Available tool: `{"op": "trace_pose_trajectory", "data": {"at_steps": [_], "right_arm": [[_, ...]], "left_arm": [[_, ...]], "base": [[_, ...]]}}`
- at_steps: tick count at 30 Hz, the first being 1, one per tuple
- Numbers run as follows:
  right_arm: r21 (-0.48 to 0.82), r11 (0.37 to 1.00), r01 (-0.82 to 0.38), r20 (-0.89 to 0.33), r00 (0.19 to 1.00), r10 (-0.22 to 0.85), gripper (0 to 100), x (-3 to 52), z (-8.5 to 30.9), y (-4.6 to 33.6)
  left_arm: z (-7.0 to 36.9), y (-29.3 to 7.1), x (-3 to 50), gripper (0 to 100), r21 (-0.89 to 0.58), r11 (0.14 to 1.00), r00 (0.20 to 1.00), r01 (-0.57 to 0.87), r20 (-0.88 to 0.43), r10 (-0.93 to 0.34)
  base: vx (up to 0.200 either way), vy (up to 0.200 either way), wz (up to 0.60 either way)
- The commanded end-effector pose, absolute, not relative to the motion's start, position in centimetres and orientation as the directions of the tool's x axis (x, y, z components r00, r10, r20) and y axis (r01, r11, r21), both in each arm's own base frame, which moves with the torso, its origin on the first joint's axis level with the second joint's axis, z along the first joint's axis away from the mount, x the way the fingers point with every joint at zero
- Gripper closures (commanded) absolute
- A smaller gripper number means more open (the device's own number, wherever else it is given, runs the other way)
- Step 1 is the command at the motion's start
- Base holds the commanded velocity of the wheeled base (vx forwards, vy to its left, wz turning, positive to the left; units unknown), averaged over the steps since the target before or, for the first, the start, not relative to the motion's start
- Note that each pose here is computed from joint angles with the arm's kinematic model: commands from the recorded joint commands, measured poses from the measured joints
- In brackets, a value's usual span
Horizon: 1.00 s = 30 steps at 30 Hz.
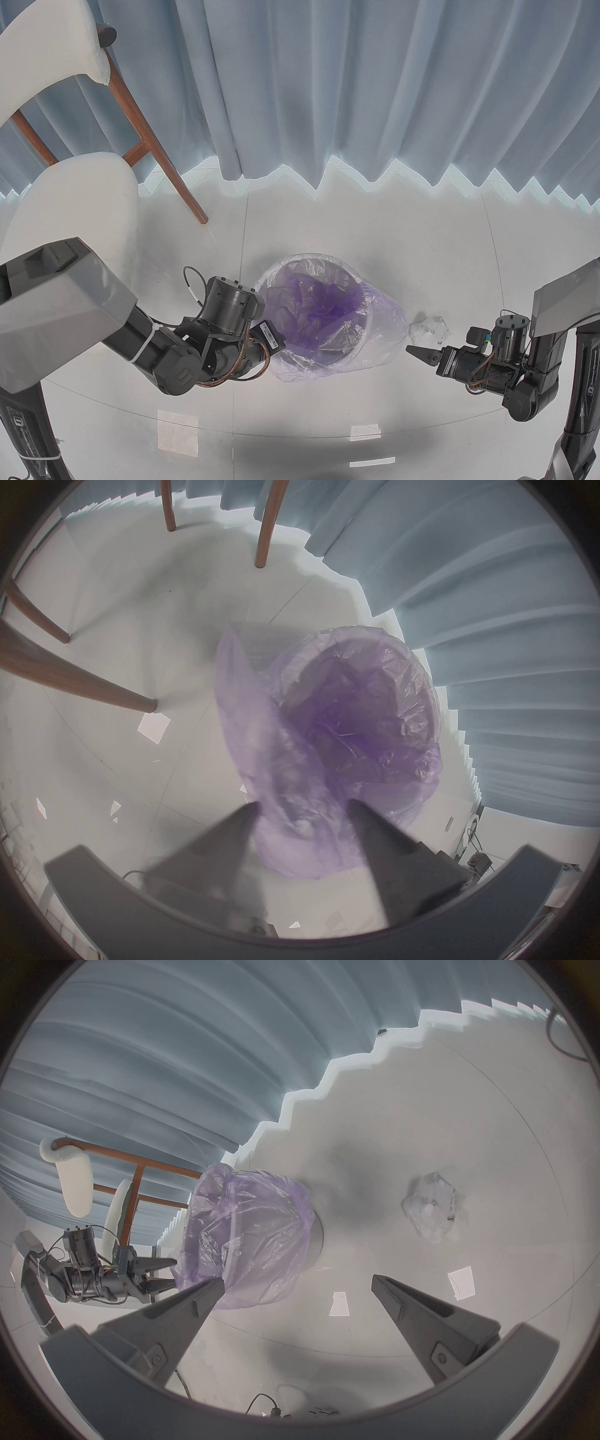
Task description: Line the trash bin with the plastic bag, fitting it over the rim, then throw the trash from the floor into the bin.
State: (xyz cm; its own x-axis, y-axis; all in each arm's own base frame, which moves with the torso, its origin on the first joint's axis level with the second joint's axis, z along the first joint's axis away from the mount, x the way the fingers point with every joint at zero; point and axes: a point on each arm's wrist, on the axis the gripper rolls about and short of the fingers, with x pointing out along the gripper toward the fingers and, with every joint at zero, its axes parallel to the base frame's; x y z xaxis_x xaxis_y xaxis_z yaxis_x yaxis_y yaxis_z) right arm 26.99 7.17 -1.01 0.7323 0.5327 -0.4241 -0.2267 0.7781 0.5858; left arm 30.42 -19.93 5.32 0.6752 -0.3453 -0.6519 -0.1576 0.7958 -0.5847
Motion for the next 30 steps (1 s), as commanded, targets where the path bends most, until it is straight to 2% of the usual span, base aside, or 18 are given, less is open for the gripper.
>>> {"op": "trace_pose_trajectory", "data": {"at_steps": [1,13,22,30], "right_arm": [[0.585,0.777,-0.231,-0.420,0.734,0.534,0,27.1,-1.2,7.2],[0.585,0.780,-0.225,-0.430,0.729,0.533,0,27.0,-1.5,7.2],[0.568,0.799,-0.198,-0.439,0.748,0.497,0,27.1,-1.7,7.1],[0.567,0.800,-0.196,-0.440,0.749,0.496,0,27.0,-1.6,7.1]], "left_arm": [[5.5,-19.4,29.5,100,-0.578,0.800,0.669,-0.160,-0.660,-0.342],[2.3,-18.0,26.0,100,-0.455,0.862,0.584,-0.222,-0.770,-0.255],[-1.0,-19.5,27.2,100,-0.406,0.884,0.548,-0.232,-0.805,-0.226],[-3.7,-20.5,29.4,100,-0.365,0.898,0.562,-0.245,-0.809,-0.175]], "base": [[0.000,0.000,0.00],[0.000,0.000,0.00],[0.000,0.000,0.00],[0.000,0.000,0.00]]}}
